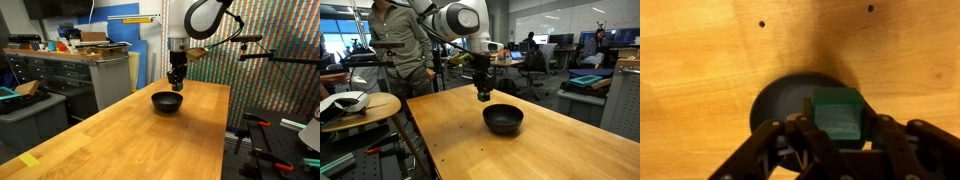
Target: Put the block in the bowl
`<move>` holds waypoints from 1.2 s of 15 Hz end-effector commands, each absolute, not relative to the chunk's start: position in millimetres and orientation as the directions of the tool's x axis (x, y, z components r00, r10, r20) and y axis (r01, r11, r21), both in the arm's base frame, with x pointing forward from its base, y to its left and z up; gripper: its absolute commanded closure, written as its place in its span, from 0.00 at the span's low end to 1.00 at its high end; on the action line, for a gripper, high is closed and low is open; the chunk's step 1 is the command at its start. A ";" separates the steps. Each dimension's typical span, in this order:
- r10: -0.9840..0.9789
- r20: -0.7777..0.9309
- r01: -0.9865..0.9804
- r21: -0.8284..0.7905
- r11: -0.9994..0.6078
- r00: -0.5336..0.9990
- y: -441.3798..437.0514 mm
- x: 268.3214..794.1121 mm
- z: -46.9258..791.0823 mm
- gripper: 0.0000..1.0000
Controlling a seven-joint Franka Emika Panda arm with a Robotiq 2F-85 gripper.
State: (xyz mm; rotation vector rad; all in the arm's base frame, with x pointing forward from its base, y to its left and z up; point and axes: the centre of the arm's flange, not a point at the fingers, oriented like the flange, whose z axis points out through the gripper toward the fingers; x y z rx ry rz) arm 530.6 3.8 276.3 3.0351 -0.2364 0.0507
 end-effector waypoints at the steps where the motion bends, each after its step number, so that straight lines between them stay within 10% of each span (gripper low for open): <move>1: -0.141 0.025 -0.143 0.113 -0.983 0.990 -12.3 571.6 268.8 0.79; 13: -0.107 -0.050 -0.100 0.118 -0.988 0.993 -20.6 615.4 185.5 0.79; 15: -0.106 -0.060 -0.098 0.123 -0.987 0.993 -23.6 616.5 176.3 0.27; 18: -0.109 -0.060 -0.101 0.132 -0.986 0.992 -25.4 616.7 176.2 0.18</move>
